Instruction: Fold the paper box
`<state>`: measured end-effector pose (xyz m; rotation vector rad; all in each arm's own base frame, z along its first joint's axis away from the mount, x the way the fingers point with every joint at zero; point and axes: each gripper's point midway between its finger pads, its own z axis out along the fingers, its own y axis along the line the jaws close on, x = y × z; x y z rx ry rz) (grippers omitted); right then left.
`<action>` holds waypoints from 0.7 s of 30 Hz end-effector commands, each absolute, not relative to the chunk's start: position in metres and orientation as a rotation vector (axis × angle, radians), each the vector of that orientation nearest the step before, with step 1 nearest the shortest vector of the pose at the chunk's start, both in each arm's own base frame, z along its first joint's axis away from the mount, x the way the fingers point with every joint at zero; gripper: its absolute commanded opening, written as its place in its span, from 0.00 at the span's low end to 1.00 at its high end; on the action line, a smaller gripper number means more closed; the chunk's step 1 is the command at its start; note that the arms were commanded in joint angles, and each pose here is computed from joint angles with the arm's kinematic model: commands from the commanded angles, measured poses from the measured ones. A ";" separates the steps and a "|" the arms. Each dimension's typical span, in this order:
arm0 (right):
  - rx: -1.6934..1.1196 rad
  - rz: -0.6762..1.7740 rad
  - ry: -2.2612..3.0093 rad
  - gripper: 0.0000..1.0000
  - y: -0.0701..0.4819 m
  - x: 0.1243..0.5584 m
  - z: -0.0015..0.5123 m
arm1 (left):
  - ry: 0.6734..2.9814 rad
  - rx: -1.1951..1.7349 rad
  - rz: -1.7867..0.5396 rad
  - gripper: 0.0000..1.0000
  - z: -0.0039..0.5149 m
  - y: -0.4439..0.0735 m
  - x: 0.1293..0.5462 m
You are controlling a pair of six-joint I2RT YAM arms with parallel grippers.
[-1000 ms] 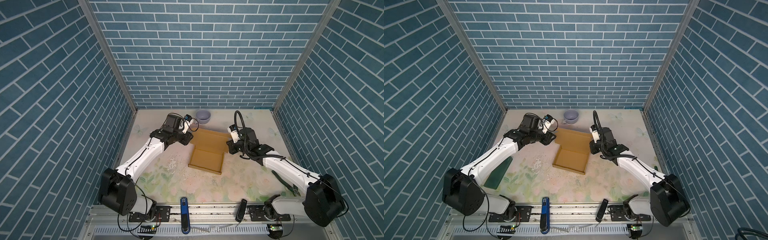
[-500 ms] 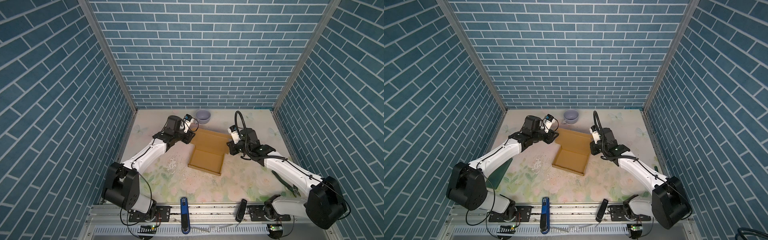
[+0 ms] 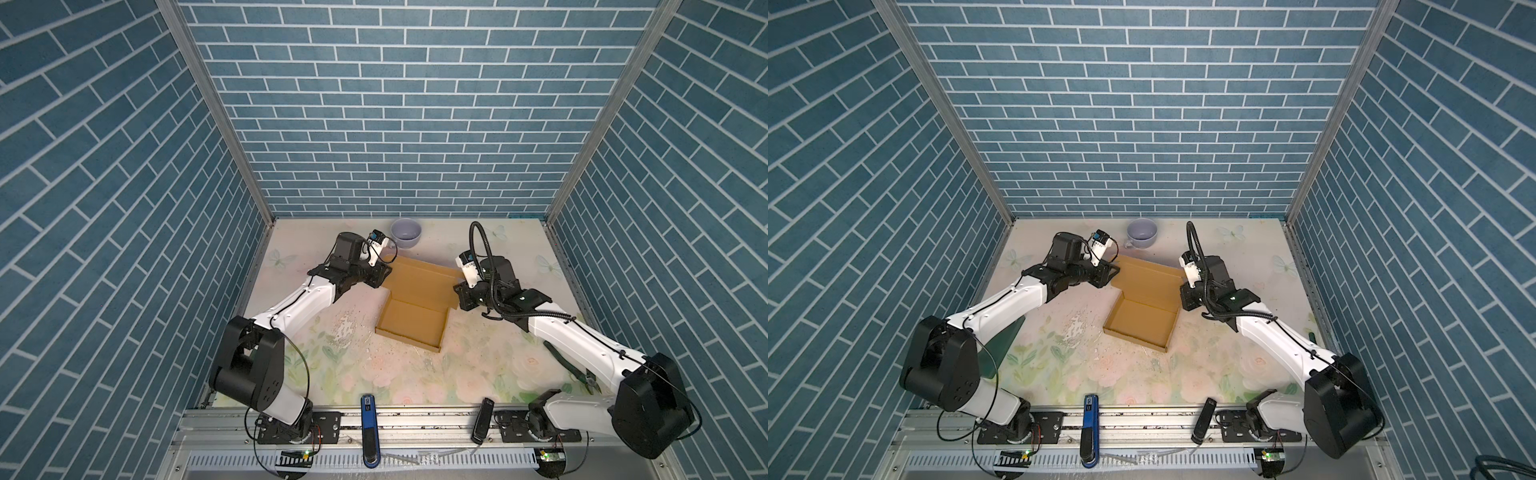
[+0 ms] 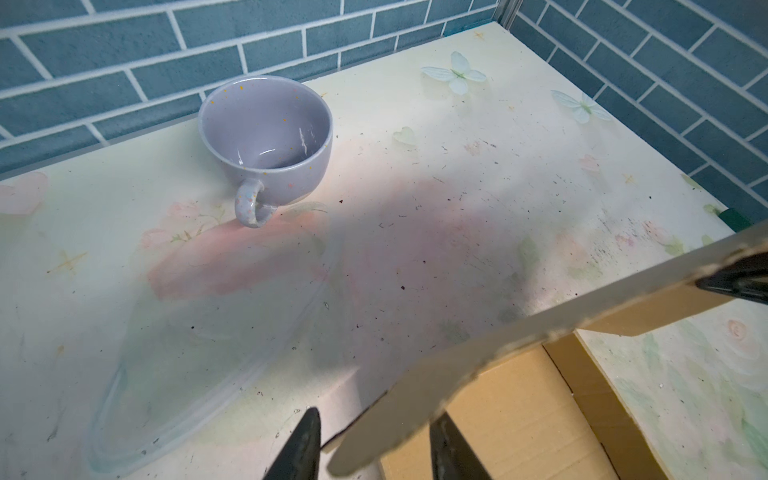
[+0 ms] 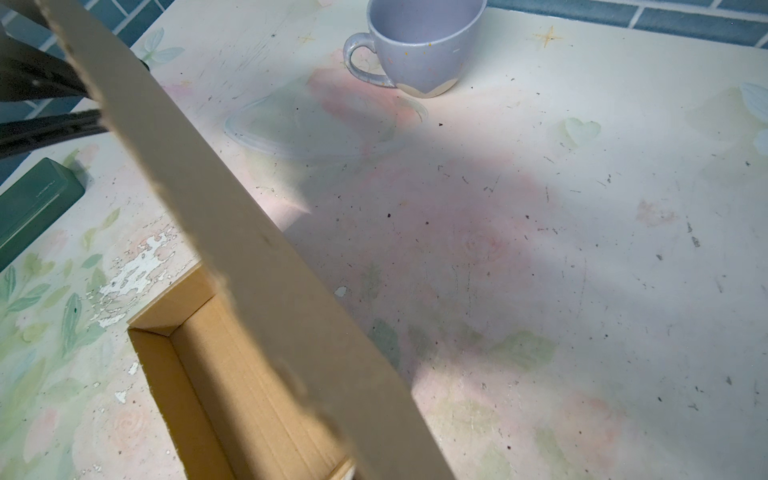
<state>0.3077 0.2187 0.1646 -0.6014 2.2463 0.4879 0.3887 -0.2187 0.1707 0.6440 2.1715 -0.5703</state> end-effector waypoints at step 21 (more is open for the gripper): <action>-0.621 0.469 2.165 0.00 0.226 0.325 0.196 | 2.151 0.632 -0.700 0.33 0.174 -0.232 0.380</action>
